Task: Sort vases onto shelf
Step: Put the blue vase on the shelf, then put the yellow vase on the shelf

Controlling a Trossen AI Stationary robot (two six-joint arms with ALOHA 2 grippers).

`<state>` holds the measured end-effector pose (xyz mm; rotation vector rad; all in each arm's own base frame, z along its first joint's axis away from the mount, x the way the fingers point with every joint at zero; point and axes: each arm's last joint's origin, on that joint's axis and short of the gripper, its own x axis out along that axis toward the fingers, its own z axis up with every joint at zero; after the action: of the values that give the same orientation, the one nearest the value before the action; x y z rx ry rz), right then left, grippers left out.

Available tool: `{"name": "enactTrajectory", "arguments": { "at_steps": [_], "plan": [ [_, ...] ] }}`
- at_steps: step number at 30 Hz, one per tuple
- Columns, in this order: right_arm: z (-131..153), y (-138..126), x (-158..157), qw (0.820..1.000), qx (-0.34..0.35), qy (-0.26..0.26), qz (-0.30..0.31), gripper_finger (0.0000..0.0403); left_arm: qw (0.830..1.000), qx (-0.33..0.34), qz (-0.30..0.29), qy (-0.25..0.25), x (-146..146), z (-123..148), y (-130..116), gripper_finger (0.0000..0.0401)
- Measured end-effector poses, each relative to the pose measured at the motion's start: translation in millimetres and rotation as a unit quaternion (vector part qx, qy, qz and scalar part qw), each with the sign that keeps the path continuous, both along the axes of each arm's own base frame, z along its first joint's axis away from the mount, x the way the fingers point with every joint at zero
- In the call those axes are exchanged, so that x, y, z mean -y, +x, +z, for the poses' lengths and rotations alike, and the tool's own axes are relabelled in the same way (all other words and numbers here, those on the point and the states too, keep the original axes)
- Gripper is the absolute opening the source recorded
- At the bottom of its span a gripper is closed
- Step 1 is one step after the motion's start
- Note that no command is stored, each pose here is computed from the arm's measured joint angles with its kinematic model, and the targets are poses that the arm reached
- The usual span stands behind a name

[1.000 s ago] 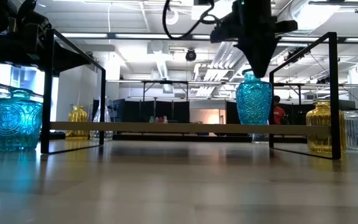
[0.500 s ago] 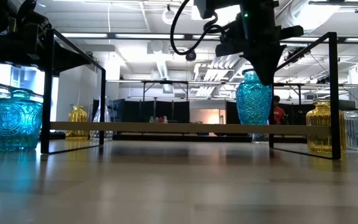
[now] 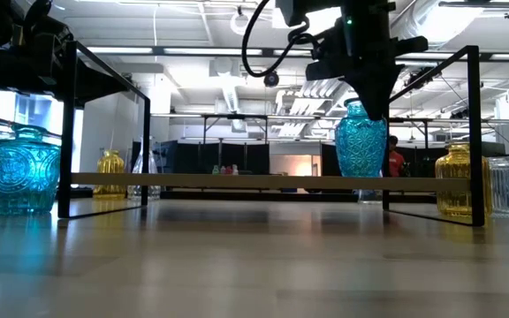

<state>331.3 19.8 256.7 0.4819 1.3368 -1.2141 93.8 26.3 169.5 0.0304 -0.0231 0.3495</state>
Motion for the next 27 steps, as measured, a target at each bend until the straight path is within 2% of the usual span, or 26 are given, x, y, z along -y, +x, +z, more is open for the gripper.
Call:
{"name": "enactTrajectory", "arguments": {
  "at_steps": [9,16,22,27],
  "plan": [
    [0.2,0.0,-0.4,1.0,-0.005,-0.005,0.016,0.0,1.0,0.0,0.0,0.0,0.0,0.1,0.0,0.0003],
    [11.8,3.6,-12.1,0.998,0.006,0.004,0.064,0.0,1.0,0.0,0.0,0.0,0.0,0.1,0.0,0.0003],
    [38.0,9.0,-33.8,0.988,0.038,0.013,0.151,0.0,1.0,0.0,0.0,0.0,0.0,0.1,0.0,0.0003],
    [51.9,8.6,-57.6,0.968,0.05,0.004,0.248,0.0,1.0,0.0,0.0,0.0,0.0,0.1,0.0,0.0003]
  ]
}}
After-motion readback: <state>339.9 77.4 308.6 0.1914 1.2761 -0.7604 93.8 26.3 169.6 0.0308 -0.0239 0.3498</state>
